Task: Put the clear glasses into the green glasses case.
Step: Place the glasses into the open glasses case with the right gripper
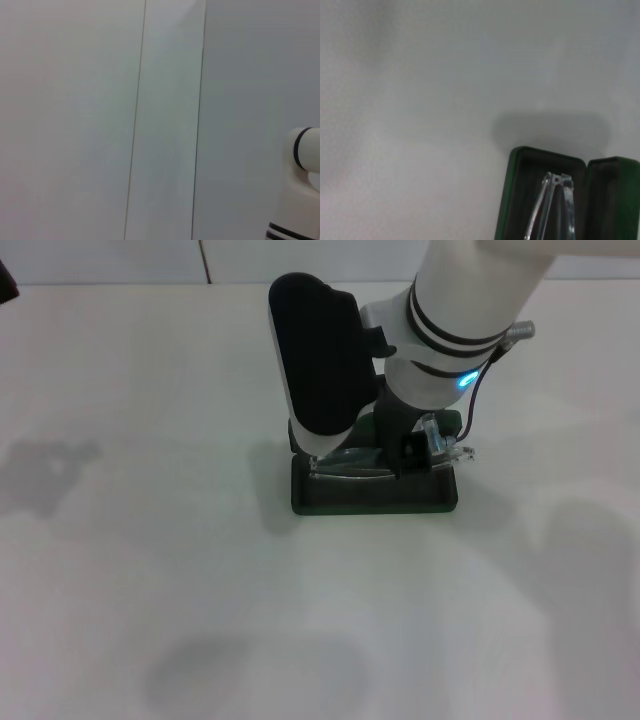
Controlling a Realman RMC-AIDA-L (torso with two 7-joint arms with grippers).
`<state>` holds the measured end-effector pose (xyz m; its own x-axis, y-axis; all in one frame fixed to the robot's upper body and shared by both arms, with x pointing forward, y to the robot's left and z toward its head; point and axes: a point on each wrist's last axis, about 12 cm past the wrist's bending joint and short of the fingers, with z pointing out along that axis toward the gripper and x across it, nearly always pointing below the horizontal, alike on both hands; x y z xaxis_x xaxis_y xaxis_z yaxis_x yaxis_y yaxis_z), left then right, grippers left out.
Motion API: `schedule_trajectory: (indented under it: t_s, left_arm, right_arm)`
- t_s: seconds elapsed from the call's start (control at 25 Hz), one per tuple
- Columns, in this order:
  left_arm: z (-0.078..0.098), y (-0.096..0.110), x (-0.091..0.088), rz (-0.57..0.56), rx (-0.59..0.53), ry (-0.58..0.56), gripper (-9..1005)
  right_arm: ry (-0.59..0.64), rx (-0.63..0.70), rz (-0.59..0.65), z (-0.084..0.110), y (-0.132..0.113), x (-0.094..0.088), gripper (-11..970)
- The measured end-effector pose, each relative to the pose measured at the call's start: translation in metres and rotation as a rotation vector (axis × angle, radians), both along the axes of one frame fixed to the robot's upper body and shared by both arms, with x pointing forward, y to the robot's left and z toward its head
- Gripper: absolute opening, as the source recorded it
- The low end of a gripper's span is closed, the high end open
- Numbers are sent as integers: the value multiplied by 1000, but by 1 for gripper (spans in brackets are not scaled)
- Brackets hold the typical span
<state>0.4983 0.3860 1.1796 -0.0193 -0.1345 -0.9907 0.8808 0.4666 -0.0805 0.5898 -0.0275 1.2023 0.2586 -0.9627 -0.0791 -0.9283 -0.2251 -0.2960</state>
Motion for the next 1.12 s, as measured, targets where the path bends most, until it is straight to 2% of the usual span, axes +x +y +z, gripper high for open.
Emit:
schedule_trajectory:
  t_s: [0.32,1.12]
  left_arm:
    - [1,-2,1,-4,-2,-3,44]
    - [-2,-1,-1,1,-4,2,43]
  right_arm:
    - [-11,-21,9,-9,0,0,62]
    - [-17,-9,2,-10,1,1,80]
